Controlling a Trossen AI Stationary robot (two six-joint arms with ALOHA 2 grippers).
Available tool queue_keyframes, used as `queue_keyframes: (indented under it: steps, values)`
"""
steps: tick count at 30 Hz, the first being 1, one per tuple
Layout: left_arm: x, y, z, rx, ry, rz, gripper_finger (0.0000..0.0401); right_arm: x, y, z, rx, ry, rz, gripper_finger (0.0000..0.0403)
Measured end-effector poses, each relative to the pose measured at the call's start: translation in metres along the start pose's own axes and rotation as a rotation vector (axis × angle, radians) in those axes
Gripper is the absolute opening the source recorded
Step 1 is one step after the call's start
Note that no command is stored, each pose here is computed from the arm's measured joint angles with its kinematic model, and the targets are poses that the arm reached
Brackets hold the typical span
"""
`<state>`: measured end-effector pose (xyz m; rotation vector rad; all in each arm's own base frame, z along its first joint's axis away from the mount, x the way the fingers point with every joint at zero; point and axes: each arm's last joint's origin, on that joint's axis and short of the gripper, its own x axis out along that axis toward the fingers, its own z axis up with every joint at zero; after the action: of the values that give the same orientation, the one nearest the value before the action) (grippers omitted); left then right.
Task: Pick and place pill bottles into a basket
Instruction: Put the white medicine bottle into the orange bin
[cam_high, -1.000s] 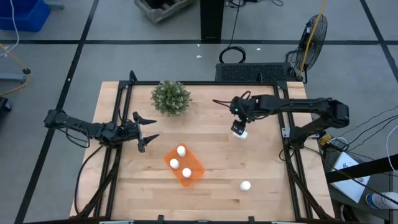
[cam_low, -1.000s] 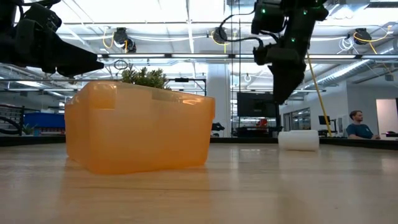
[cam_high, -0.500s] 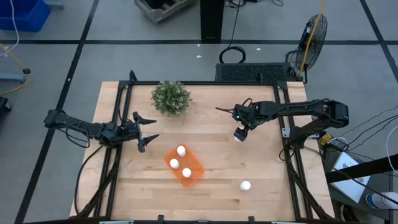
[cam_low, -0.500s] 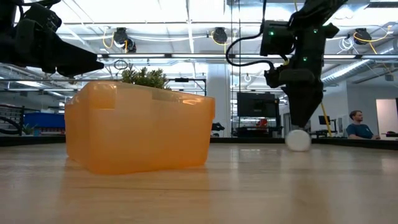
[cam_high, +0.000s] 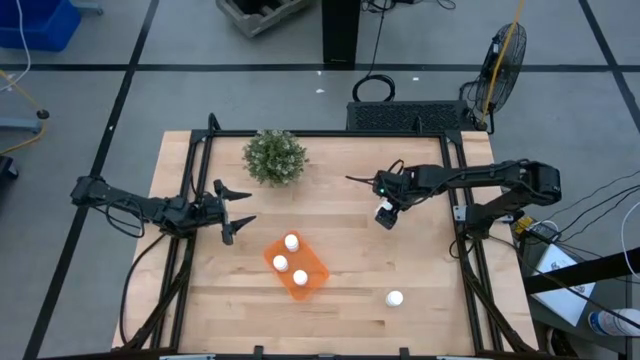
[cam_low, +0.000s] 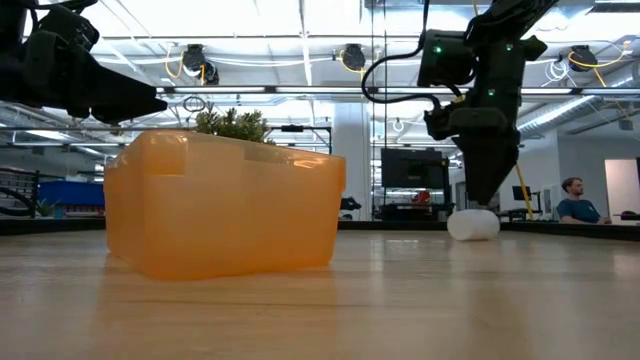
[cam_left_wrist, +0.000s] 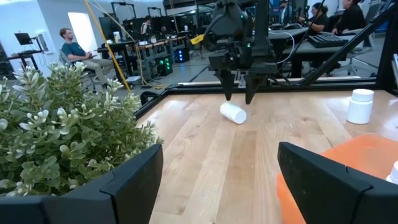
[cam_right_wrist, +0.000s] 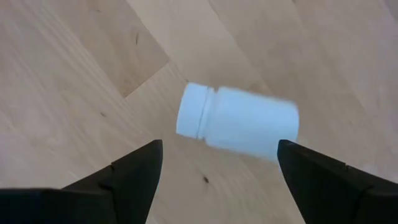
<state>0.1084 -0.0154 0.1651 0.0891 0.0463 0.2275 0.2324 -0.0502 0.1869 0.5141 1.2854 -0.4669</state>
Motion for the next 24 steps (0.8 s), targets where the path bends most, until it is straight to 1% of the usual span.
queue_keyframes:
  steps: [7,12,16,20,24]
  values:
    - [0.000,0.000,0.000,0.000,0.000,0.000,0.0317,0.000,0.000,0.000,-0.020,0.001,-0.001,0.0309]
    - [0.000,0.000,0.000,0.000,0.000,0.000,0.0322,0.000,-0.004,0.006,-0.056,-0.036,0.011,0.0309]
    - [0.000,0.000,0.000,0.000,0.000,0.000,0.0326,0.000,-0.003,0.011,0.007,-0.067,0.068,0.0309]
    - [0.000,0.000,0.000,0.000,0.000,0.000,0.0319,0.007,0.000,0.017,0.114,-0.093,0.082,0.0309]
    - [0.000,0.000,0.000,0.000,0.000,0.000,0.0313,0.011,0.003,0.027,0.204,-0.173,0.109,0.0309]
